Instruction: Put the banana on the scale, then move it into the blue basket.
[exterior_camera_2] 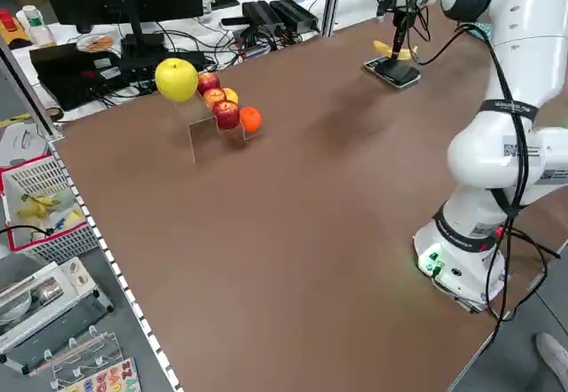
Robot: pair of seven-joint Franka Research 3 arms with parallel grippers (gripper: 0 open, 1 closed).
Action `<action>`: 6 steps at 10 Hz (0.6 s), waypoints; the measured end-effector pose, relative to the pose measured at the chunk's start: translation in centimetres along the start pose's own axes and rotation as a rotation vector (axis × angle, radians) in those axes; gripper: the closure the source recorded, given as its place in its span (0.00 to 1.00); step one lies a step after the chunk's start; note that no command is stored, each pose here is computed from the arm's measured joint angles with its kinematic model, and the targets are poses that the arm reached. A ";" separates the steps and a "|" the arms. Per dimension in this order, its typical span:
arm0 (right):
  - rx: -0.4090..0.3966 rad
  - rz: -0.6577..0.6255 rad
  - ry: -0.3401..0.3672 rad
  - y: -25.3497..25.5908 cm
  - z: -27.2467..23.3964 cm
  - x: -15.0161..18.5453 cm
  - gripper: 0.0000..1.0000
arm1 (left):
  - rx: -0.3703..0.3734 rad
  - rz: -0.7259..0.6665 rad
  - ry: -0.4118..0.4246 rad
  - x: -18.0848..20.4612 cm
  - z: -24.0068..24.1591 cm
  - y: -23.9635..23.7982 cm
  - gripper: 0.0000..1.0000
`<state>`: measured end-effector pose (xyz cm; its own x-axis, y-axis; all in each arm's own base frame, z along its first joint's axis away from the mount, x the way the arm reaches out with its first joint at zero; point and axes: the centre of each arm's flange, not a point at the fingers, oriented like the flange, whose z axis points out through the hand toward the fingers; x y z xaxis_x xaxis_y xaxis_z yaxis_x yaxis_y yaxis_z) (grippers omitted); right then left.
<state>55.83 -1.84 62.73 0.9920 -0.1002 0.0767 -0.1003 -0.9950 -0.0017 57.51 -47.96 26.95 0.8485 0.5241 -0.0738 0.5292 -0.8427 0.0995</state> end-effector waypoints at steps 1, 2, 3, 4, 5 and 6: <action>0.000 0.000 0.000 0.0 0.0 0.0 0.00 | -0.005 0.004 0.000 -1.0 1.6 0.6 0.62; 0.000 0.000 0.003 0.0 0.0 0.0 0.00 | -0.010 0.011 0.003 -1.7 3.1 0.9 0.62; 0.000 0.000 0.005 0.0 0.0 0.1 0.00 | -0.009 0.014 0.003 -1.9 4.4 1.0 0.62; 0.000 0.000 0.005 0.0 0.0 0.1 0.00 | -0.005 0.013 0.002 -1.8 5.3 0.9 0.62; 0.000 0.000 0.005 0.0 0.0 0.1 0.00 | -0.005 0.012 0.003 -1.7 5.4 0.9 0.59; 0.000 0.000 0.005 0.0 0.0 0.1 0.00 | -0.007 0.010 0.006 -1.5 5.3 0.9 0.59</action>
<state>55.89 -1.86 62.74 0.9916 -0.1003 0.0817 -0.1005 -0.9949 -0.0020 56.64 -50.20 21.89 0.8539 0.5160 -0.0669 0.5204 -0.8472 0.1070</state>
